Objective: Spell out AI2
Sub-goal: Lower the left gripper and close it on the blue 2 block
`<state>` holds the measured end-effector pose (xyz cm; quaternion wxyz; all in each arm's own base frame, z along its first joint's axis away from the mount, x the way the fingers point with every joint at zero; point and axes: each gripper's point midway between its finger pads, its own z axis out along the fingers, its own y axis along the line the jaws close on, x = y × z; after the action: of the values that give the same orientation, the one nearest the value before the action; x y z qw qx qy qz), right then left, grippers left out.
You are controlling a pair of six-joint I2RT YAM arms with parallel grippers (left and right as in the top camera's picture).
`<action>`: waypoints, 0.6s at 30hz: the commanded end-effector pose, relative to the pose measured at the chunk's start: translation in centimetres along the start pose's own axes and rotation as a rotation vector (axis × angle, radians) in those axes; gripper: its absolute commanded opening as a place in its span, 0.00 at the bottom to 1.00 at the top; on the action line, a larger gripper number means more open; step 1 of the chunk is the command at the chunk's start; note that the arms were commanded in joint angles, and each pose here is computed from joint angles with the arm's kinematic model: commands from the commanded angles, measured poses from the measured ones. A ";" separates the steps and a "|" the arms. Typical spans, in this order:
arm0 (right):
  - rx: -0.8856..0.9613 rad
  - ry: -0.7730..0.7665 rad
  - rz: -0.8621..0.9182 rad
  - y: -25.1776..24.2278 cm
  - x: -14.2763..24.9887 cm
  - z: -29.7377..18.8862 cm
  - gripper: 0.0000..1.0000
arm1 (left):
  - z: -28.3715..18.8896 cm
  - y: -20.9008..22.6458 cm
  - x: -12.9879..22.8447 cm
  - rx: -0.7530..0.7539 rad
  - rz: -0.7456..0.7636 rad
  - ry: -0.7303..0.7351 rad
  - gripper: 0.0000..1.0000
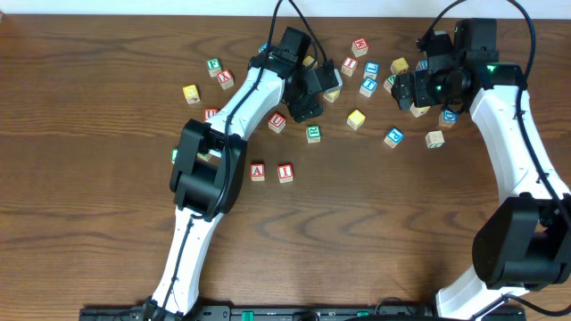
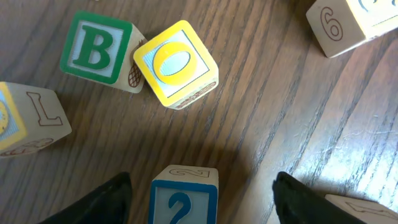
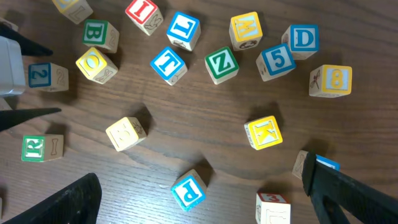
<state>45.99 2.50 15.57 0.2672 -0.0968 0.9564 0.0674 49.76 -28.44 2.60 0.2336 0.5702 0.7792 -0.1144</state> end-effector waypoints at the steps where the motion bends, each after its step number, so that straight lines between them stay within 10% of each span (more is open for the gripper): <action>1: 0.008 -0.033 -0.024 0.1 -1.1 -1.1 0.99 | 0.2 0.2 0.0 0.007 -0.026 -0.009 0.70; 18: 0.005 -0.018 -0.021 0.2 -0.7 -1.1 0.99 | 0.0 0.5 0.8 0.012 -0.066 0.006 0.50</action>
<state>45.67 2.45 15.37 0.2598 -0.0959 0.9586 0.0668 49.80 -27.70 2.45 0.2251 0.5535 0.7931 -0.1180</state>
